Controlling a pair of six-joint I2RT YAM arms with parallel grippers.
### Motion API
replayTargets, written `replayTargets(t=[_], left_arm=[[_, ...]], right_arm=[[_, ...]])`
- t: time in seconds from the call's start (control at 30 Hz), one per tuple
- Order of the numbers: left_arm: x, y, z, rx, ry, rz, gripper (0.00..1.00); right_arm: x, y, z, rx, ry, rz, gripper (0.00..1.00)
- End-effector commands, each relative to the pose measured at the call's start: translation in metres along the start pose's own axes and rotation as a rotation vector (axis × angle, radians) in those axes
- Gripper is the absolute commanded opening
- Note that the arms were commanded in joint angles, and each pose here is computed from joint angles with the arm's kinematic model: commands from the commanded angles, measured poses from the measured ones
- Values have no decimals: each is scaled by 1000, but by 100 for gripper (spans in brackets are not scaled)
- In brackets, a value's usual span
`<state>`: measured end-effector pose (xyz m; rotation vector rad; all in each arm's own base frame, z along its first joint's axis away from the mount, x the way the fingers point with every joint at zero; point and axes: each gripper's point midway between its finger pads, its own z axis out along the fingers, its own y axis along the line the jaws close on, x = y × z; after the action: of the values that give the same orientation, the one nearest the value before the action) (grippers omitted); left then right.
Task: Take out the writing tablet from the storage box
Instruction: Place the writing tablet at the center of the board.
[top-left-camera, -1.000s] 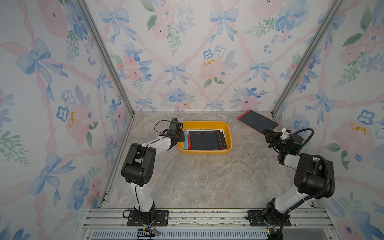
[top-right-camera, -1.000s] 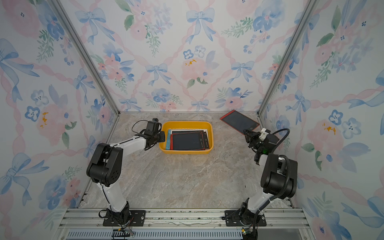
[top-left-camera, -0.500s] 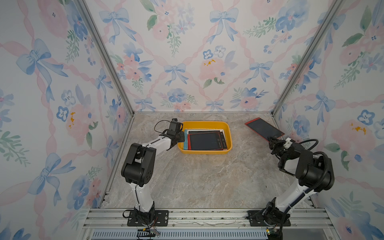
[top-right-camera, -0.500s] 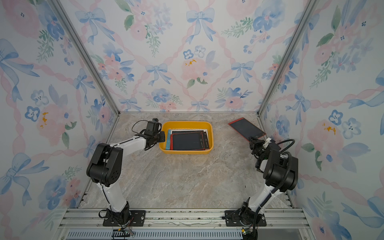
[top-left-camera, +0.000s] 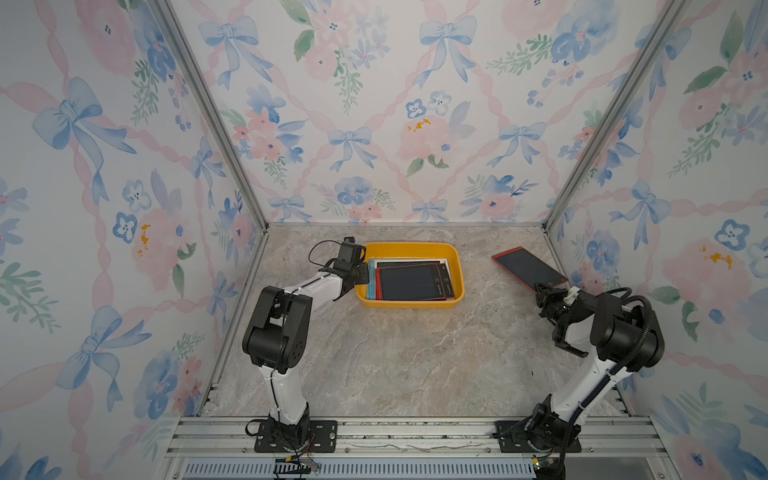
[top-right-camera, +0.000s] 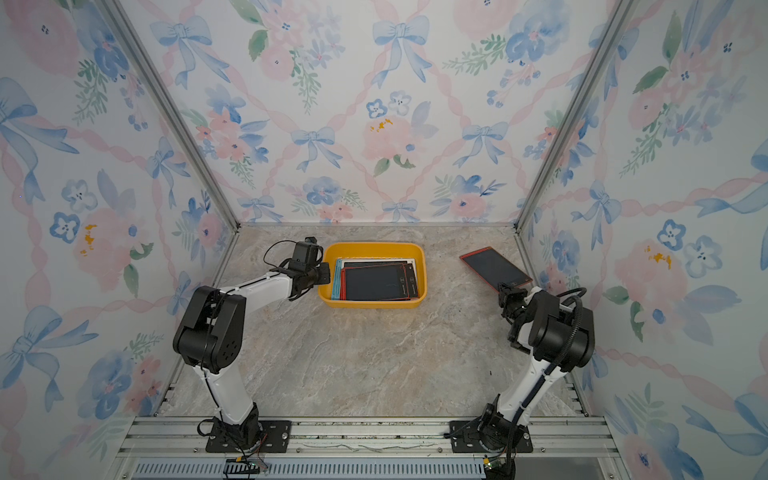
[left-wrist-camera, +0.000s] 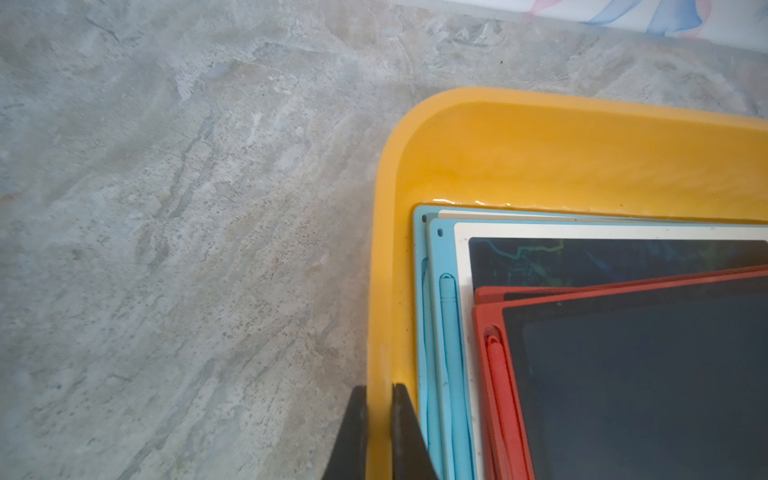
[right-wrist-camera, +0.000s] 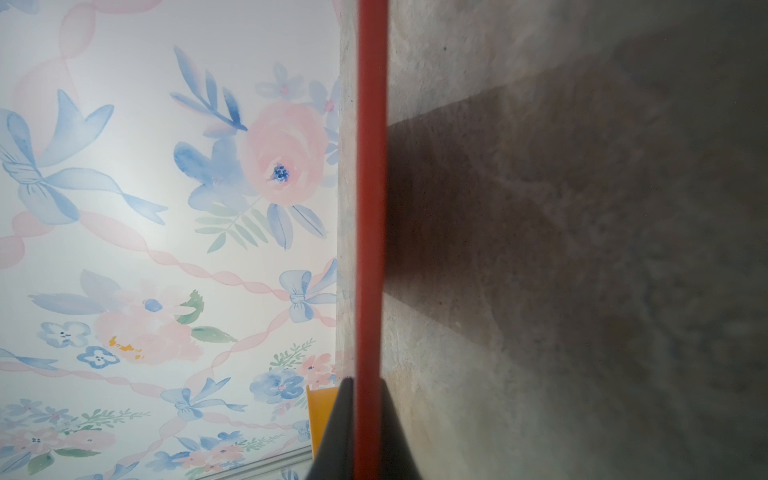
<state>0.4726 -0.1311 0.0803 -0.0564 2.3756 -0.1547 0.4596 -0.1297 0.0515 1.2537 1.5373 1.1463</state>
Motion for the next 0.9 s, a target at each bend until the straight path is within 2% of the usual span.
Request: replayTargets(t=[0.0,0.13,0.27,0.5,0.87], left_arm=[[27,-3,13,28,90,3,0],[27,-4,13,28,90,5,0],[26,-4,13,30,88,3,0],[27,-4,13,30,89,4,0],[29,-4,15,30,95,4,0]], right_arm=[[-1,-13,0,7,-21,-28,10],[4,-16,4,26,-8,-33,17],[13,-20,9,50,13,-45,19],[30,-20,17,84,54,-77,27],[35,-17,16,157,70,-99,36]])
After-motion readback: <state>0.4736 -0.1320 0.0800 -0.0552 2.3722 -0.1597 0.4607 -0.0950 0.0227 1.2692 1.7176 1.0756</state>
